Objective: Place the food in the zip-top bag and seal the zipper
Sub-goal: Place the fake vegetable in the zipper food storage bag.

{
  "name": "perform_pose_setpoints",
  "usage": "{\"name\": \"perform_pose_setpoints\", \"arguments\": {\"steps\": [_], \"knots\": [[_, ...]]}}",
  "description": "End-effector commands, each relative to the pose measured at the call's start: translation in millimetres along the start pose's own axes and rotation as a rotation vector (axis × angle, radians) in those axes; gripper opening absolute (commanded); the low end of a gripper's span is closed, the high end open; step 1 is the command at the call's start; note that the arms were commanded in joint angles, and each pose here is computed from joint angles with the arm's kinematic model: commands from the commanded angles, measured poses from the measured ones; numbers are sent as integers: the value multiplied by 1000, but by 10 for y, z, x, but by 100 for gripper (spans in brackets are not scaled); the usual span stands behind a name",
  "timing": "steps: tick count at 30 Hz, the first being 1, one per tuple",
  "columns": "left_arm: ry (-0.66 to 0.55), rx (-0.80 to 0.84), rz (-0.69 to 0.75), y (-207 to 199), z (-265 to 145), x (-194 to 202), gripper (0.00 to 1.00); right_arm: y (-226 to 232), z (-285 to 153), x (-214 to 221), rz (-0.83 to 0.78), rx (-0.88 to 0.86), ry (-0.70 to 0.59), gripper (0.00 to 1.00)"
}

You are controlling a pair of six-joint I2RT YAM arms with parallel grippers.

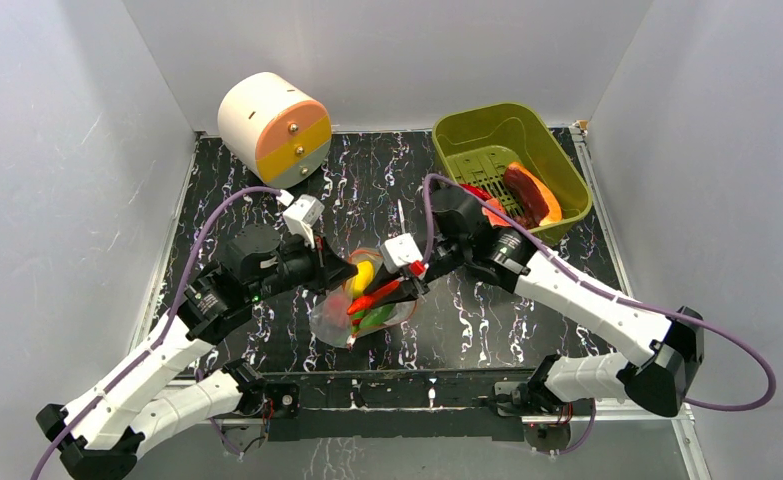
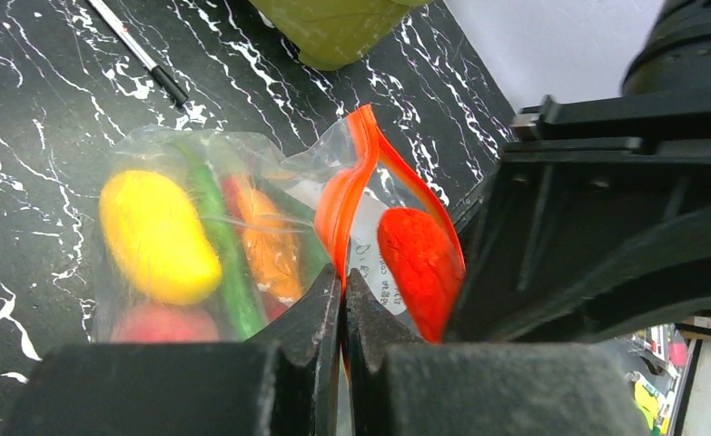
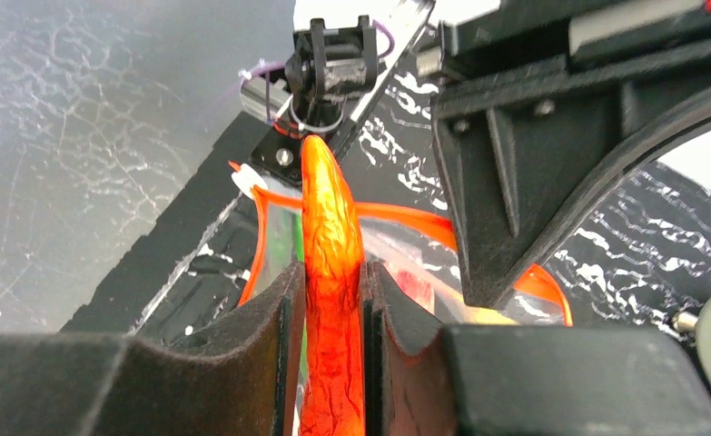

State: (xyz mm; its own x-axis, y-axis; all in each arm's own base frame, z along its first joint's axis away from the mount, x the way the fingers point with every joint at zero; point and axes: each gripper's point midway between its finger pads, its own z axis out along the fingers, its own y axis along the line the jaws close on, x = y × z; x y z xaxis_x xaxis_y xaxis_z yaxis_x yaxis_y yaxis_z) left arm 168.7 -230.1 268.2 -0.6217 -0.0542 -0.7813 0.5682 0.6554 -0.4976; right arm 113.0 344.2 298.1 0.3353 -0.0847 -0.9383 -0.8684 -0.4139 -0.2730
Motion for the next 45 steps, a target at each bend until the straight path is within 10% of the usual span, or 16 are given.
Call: {"name": "perform_pose_setpoints", "arguments": {"steps": [1, 20, 32, 45], "knots": [[-18, 84, 25, -160, -43, -49, 0, -87, -23, 19, -96, 13, 60, 8], [41, 159, 24, -279, 18, 37, 0, -59, -78, 627, -73, 40, 318, 16], [9, 104, -12, -186, 77, -7, 0, 78, -266, 109, -31, 153, 220, 67], [-8, 96, -37, -206, 230, -139, 0, 331, -192, 354, 169, 196, 181, 51]]}}
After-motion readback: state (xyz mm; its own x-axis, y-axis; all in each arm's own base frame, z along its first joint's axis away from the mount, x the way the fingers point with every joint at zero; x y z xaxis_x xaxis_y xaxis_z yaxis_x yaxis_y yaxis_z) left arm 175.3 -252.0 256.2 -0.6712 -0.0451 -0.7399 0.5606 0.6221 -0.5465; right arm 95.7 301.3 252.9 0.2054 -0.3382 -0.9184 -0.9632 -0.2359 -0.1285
